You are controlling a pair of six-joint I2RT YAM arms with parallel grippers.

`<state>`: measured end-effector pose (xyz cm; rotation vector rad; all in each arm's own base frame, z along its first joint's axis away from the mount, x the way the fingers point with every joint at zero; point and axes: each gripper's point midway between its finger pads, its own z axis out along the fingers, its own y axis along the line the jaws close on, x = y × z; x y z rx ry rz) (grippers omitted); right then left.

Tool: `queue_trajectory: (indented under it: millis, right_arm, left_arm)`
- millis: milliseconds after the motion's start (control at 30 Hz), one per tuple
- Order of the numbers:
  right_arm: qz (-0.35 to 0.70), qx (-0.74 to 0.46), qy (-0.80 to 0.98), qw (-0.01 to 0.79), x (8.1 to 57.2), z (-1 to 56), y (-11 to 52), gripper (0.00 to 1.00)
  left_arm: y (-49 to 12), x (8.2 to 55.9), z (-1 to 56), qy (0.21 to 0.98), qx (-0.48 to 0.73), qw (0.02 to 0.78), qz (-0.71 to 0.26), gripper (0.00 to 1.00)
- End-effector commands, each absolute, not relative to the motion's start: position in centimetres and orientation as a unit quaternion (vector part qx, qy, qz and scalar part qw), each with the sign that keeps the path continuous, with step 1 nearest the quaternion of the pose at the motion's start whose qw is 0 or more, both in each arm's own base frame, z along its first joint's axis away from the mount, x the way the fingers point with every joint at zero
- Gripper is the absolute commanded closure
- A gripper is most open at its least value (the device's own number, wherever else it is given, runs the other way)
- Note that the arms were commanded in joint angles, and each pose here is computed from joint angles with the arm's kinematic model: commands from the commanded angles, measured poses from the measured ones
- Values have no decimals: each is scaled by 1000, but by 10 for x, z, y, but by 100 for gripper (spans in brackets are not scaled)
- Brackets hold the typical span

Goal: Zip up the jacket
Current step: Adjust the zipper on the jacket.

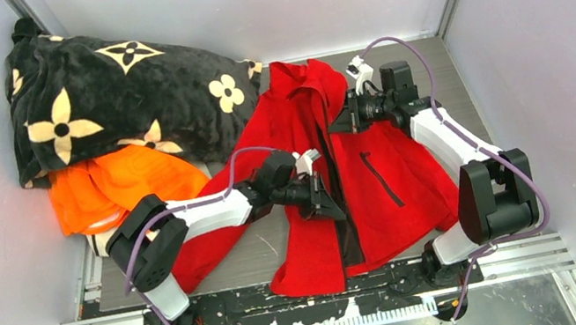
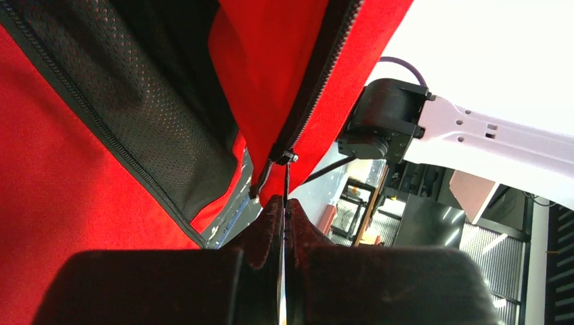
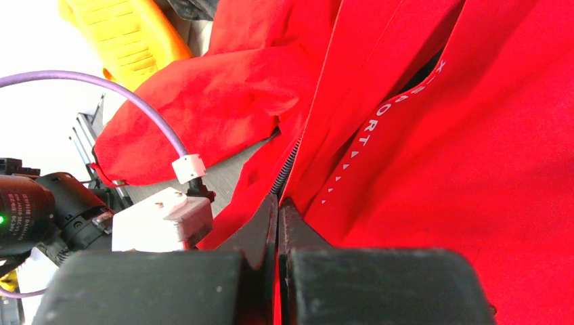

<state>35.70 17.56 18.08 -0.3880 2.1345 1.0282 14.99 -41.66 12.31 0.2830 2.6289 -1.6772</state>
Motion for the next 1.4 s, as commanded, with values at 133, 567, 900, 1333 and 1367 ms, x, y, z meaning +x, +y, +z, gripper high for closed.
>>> queue_trajectory:
  millis: [133, 567, 900, 1333, 1367]
  right_arm:
    - [398, -178, 803, 407, 364, 207, 174, 99]
    - [401, -175, 806, 399, 364, 202, 173, 99]
    - [402, -176, 807, 396, 364, 200, 173, 99]
    - [401, -178, 807, 395, 364, 199, 172, 99]
    - [401, -177, 807, 395, 364, 199, 173, 99]
  left_arm:
    - [-414, 124, 133, 835, 120, -3, -537, 100]
    - [-414, 113, 131, 837, 131, -9, -532, 100]
    - [-413, 107, 130, 838, 136, -15, -528, 100]
    - [-411, 98, 127, 842, 142, -25, -520, 100]
    - [-411, 98, 127, 842, 141, -25, -520, 100]
